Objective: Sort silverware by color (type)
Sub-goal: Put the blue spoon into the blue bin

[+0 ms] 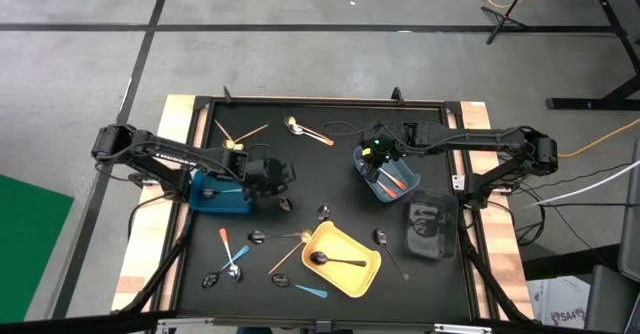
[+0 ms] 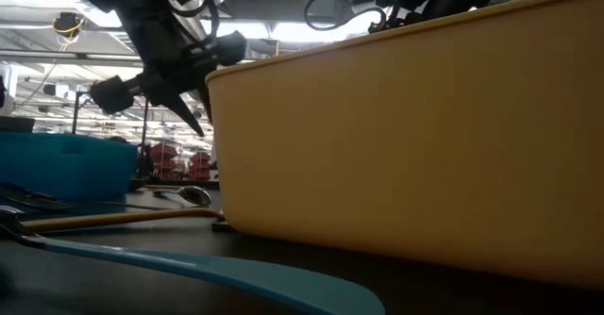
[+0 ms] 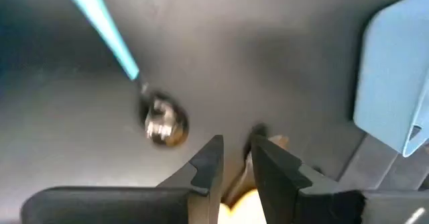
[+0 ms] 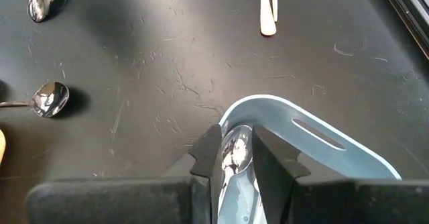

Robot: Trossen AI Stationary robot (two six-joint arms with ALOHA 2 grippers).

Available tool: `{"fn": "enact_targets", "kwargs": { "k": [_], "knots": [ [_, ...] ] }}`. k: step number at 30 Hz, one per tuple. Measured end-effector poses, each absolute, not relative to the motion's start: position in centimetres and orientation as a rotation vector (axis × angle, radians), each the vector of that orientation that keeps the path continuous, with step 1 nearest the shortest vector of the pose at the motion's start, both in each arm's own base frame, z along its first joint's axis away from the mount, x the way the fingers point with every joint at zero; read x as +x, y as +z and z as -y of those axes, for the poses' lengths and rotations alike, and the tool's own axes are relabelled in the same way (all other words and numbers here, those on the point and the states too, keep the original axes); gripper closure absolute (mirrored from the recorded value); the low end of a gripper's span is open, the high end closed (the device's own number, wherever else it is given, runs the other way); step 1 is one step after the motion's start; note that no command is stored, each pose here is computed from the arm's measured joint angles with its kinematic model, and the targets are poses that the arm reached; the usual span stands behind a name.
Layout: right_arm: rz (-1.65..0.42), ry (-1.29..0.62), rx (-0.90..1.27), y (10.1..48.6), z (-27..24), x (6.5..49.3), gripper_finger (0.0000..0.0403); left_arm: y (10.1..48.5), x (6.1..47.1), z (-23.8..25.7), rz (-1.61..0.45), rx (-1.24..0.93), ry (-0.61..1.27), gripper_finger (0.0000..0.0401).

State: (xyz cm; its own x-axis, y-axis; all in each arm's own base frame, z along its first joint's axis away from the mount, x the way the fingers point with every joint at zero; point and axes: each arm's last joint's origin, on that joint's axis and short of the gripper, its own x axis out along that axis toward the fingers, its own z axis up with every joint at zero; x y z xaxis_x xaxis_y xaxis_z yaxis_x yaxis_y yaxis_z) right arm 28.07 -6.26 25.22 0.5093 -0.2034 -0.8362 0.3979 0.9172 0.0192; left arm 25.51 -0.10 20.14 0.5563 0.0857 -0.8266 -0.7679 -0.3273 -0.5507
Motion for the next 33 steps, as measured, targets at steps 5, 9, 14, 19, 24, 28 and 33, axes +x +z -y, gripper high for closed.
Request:
{"fn": "enact_targets", "kwargs": {
  "k": [5,9,14,19,24,28,33],
  "knots": [
    [-0.972,-0.365,0.22,25.2,6.2,28.1,0.0331,20.1,25.5,-0.3,-0.634,-1.798,0.952,0.0329],
    [-0.972,-0.365,0.22,25.2,6.2,28.1,0.0331,20.2,25.5,-0.7,-0.668,-1.896,0.952,0.0329],
    [-0.972,-0.365,0.22,25.2,6.2,28.1,0.0331,20.3,25.7,-1.0,-0.684,-2.013,0.94,0.0329],
    [-0.972,-0.365,0.22,25.2,6.2,28.1,0.0331,21.0,26.5,-1.3,-0.601,-2.071,0.837,0.0329],
    [-0.972,-0.365,0.219,25.2,6.2,28.1,0.0331,21.4,27.6,-1.4,-0.495,-2.149,0.756,0.0329],
    [-0.971,-0.365,0.22,25.2,6.2,28.1,0.0331,20.2,29.0,-1.5,-0.476,-2.184,0.74,0.0329],
    [-0.969,-0.365,0.219,25.2,6.3,28.1,0.0331,18.9,29.5,-1.7,-0.569,-2.205,0.76,0.0329]
  ]
}}
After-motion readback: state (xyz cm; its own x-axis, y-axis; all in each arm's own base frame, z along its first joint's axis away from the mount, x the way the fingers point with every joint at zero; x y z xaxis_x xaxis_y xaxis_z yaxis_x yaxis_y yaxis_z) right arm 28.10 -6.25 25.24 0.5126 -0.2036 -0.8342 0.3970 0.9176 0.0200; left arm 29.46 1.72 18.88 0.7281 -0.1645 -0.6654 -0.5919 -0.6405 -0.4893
